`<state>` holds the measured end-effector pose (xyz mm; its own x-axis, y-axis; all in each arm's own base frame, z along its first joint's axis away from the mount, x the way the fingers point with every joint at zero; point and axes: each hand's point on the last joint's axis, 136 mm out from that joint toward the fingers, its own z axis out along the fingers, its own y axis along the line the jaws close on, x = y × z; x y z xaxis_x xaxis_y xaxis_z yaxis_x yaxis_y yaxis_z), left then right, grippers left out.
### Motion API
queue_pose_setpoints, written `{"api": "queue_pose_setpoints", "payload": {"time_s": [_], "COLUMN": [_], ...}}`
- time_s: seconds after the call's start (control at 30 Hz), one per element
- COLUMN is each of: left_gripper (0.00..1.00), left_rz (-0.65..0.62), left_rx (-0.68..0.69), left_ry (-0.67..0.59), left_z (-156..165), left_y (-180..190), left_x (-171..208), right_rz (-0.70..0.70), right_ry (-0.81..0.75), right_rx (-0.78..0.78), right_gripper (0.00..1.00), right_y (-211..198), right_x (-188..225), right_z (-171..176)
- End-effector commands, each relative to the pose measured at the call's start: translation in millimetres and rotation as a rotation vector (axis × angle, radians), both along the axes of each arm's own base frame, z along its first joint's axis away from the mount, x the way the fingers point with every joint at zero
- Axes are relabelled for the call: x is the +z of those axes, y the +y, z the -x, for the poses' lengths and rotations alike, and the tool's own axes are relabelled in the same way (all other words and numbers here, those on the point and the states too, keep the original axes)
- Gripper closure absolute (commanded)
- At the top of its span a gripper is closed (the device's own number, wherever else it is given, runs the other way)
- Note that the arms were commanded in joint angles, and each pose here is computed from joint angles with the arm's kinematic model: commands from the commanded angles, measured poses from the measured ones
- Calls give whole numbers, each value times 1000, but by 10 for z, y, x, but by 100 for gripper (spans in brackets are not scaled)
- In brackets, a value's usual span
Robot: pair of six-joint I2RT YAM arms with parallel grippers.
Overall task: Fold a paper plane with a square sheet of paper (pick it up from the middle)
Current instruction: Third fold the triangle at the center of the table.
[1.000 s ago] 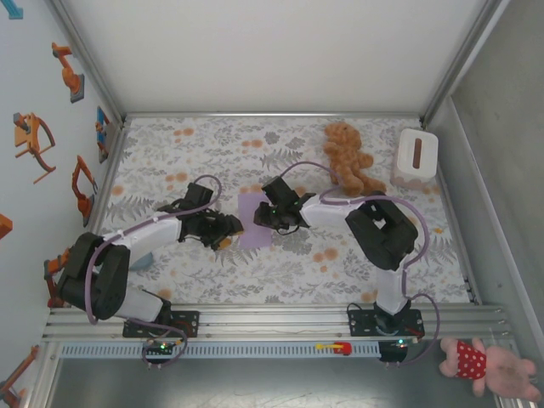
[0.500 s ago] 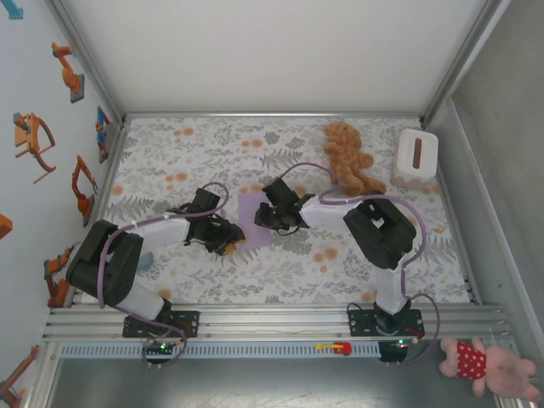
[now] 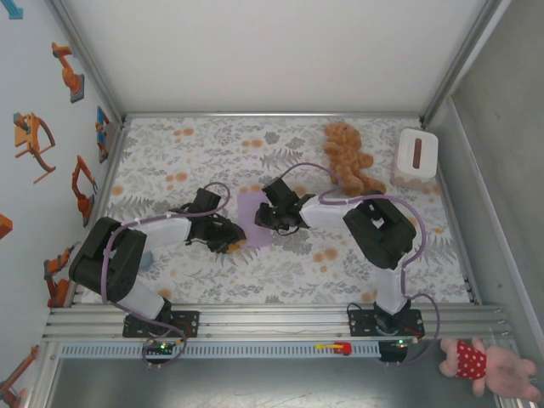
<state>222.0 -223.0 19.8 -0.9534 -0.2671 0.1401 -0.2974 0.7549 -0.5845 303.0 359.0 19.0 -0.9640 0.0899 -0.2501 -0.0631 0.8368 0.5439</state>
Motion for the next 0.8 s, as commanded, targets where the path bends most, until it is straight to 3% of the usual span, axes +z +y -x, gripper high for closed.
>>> {"api": "queue_pose_setpoints", "payload": {"time_s": [0.0,0.47,0.77], "left_gripper": [71,60,59], "left_rz": [38,150,185], "left_rx": [-11,18,15], "left_ry": [-5,-71,-63], "left_z": [1,-283,-477], "left_y": [-71,-121,-140], "left_x": [34,226,213], "right_rz": [111,115,113], "right_ry": [97,94,93], "right_rx": [-14,-9,-7], "right_gripper": [82,83,83], "right_y": [-229,-236,-236], "right_x": [-402,-412,-409], "right_z": [195,191,185]}}
